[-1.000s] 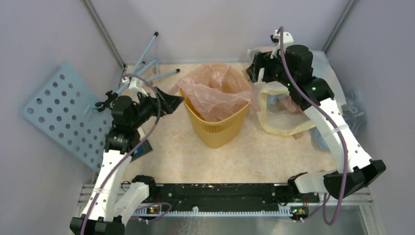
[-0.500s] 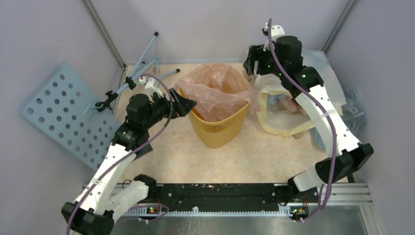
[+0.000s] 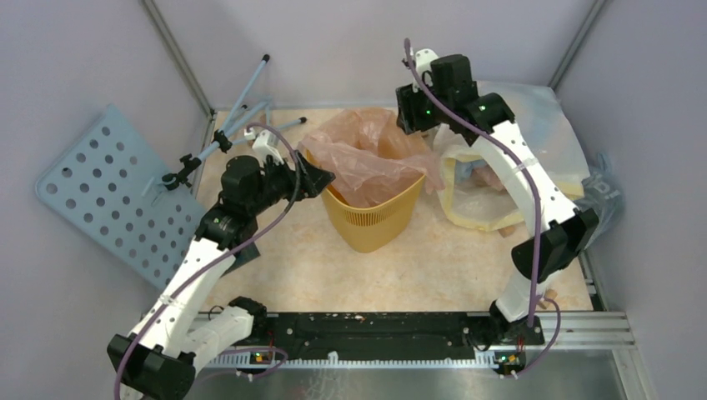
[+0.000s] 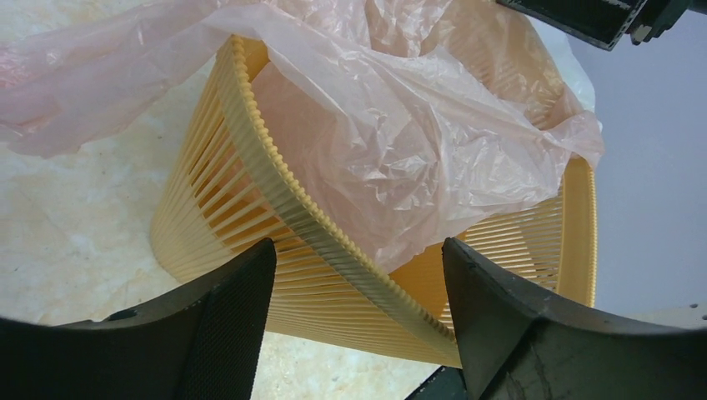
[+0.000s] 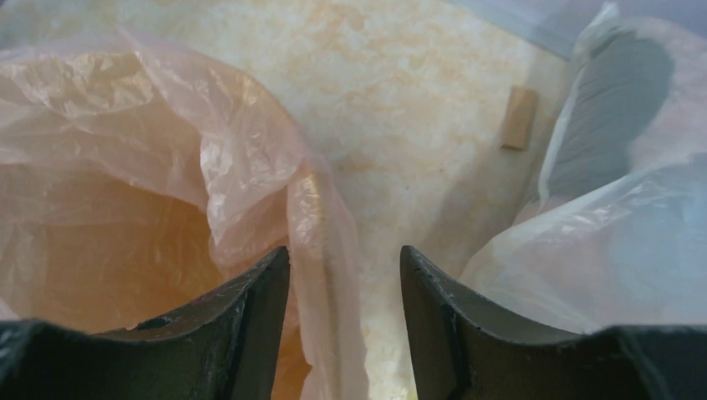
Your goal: Put the trash bags into the trash bin
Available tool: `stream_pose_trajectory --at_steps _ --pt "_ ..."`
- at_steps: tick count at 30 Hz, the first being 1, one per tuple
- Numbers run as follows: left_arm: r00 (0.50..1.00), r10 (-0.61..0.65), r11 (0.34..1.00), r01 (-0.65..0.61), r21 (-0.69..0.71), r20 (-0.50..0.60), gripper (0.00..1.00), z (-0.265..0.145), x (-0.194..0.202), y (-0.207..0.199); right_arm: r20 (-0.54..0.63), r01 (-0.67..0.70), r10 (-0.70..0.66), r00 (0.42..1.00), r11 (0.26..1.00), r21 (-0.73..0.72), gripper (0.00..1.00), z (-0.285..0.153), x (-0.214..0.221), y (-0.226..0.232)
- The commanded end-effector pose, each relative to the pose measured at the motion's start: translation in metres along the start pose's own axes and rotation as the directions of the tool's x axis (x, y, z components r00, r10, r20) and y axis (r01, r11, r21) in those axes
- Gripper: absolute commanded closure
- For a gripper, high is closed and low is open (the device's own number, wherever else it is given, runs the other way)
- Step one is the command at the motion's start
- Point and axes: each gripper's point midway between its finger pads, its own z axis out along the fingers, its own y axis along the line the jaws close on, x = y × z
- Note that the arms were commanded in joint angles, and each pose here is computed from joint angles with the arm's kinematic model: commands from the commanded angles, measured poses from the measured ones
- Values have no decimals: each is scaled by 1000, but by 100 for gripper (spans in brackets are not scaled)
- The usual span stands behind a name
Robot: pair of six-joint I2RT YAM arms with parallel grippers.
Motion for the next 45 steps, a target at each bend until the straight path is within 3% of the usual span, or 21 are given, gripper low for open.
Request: stream_pose_trajectory --at_steps 1,4,6,10,12,18,25,28,31,34,36,39,42,45 --pt "997 67 997 -68 25 35 24 3 -16 -9 -31 52 -53 998 997 -50 51 2 1 14" --pt "996 79 997 -79 22 29 28 6 -15 -7 -40 54 -56 998 997 -63 57 5 4 17" --pt "995 90 996 -90 18 32 30 8 -16 -6 -50 51 -55 997 996 -67 68 6 5 19" --pt "991 120 993 -121 15 53 32 13 -21 -4 -70 35 -39 997 998 -51 99 3 8 18" --pt "989 137 990 -139 14 63 30 18 -26 -4 -87 -8 11 996 1000 29 100 -2 11 8" --pt "970 198 980 -191 -65 138 12 1 -64 -13 -73 -87 107 992 967 238 100 -22 16 -17" --pt "968 159 987 -151 -56 193 2 -22 -91 -39 76 -346 338 938 899 268 100 -34 15 -10" --pt "971 108 993 -113 12 211 1 -23 -99 -58 150 -433 407 901 865 252 100 -38 17 -4" --pt "982 23 981 -58 186 186 1 -15 -99 -89 228 -479 426 876 828 292 100 -43 17 -4" --pt "990 -92 960 60 275 107 1 11 -94 -105 238 -486 429 871 821 299 100 -42 18 -2" --pt "988 -108 974 83 212 111 1 27 -100 -108 240 -488 430 870 822 295 100 -42 17 -1" --pt "977 -118 992 122 -11 178 1 41 -116 -95 255 -497 433 865 812 306 100 -42 17 -3" --pt "971 -128 964 170 -206 201 1 47 -121 -75 280 -521 444 851 780 346 100 -44 19 -11" --pt "978 -68 946 126 -299 195 1 54 -121 -65 295 -527 441 847 767 366 100 -46 19 -15"
